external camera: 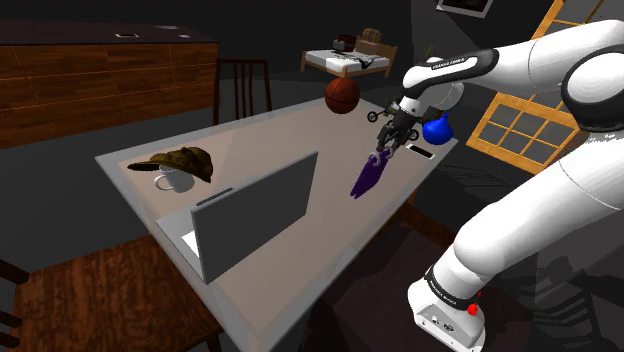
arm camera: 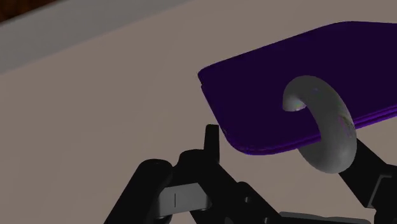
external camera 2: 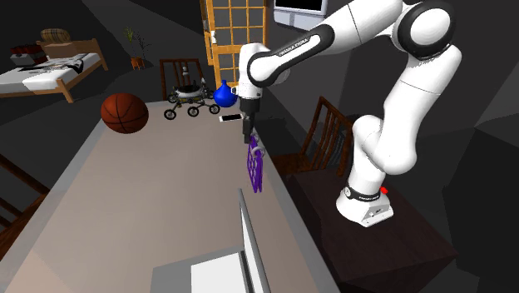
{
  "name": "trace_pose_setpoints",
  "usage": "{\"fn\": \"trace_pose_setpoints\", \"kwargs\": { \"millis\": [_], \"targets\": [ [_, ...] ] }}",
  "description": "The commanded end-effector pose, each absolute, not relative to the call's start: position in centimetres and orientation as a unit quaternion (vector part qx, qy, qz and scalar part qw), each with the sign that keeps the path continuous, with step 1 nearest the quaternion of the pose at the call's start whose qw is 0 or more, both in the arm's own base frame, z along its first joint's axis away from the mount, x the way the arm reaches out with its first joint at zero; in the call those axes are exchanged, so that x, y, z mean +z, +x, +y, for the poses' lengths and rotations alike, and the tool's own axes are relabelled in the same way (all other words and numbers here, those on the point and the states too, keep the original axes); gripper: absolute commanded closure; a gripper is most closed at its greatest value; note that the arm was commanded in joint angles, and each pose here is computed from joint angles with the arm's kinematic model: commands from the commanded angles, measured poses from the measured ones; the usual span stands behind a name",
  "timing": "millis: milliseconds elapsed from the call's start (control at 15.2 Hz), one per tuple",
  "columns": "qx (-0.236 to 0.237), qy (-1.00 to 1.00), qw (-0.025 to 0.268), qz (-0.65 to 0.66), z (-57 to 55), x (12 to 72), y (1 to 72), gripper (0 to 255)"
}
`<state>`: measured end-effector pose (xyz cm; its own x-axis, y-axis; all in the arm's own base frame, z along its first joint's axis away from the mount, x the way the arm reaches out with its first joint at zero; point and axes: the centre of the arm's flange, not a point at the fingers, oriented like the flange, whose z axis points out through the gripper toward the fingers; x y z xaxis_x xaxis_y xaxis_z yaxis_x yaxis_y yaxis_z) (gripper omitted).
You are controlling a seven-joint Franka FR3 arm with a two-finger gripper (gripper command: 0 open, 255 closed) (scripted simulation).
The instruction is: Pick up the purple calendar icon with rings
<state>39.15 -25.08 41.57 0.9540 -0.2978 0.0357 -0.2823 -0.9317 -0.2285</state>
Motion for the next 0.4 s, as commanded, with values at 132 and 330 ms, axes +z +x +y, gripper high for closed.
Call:
{"fn": "trace_pose_setpoints", "kwargs": {
  "millis": [132, 330],
  "targets": [
    [-0.035, -0.982, 0.111, 0.148, -25.2, 43.7, 39.1, 255],
    [-0.035, -0.982, 0.111, 0.148, -25.2, 44.3, 39.1, 255]
  ]
}}
